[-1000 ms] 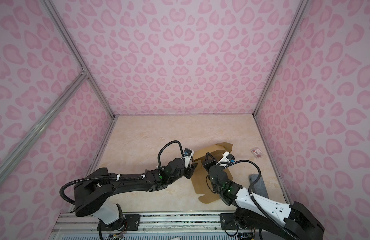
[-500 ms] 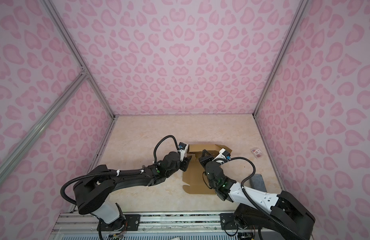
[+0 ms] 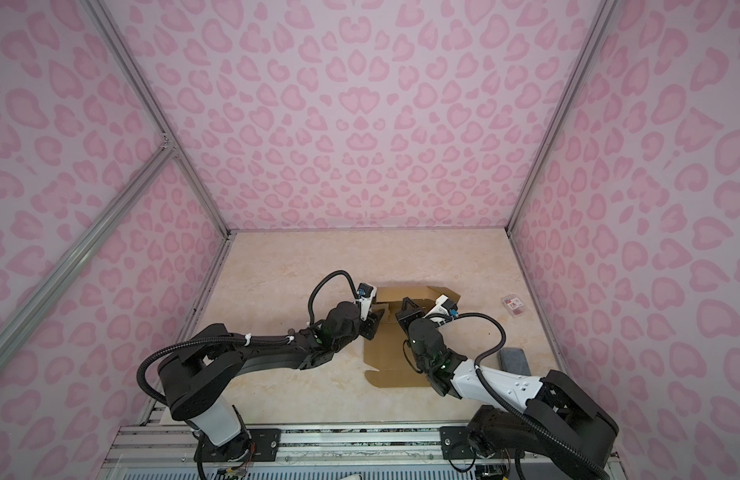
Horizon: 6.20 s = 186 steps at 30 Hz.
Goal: Fold the paper box
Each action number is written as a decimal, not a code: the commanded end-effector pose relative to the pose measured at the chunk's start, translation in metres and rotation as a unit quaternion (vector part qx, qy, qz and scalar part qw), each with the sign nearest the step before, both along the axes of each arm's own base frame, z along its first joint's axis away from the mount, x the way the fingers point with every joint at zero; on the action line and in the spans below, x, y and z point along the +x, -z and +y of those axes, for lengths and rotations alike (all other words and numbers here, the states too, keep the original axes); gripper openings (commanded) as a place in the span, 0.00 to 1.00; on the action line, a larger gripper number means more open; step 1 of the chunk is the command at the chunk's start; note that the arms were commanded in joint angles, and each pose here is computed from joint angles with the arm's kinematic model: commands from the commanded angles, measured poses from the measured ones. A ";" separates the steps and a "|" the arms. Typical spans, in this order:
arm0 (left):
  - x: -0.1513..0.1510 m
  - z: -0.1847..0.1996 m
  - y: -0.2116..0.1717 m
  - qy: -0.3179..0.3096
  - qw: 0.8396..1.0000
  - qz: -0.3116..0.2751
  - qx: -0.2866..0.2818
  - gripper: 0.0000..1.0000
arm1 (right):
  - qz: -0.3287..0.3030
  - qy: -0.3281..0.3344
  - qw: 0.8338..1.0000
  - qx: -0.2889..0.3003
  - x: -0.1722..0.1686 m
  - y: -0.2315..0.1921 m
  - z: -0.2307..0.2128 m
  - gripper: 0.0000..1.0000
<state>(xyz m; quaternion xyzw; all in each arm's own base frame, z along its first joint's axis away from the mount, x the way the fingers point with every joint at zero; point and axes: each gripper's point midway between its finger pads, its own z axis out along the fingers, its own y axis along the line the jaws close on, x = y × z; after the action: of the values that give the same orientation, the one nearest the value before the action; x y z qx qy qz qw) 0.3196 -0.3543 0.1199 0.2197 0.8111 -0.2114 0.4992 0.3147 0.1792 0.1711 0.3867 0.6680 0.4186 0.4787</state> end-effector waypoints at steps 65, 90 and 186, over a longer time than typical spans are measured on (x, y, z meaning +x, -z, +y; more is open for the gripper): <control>0.015 -0.001 -0.001 -0.087 0.995 -0.043 -0.001 0.00 | -0.018 -0.040 0.999 0.010 -0.002 -0.016 0.017 0.00; 0.019 0.017 0.012 -0.146 0.989 -0.034 0.020 0.00 | -0.011 -0.043 0.999 0.009 -0.005 -0.008 0.016 0.00; 0.017 0.070 -0.018 -0.170 0.984 -0.043 0.038 0.00 | 0.045 -0.222 0.957 -0.183 0.003 -0.039 -0.032 0.53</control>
<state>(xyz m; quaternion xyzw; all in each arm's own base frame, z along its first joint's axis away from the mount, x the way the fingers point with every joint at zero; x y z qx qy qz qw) 0.3359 -0.2860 0.1282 0.1238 0.8267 -0.0662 0.5449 0.3263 0.1670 0.2093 0.1659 0.8037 0.4181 0.3894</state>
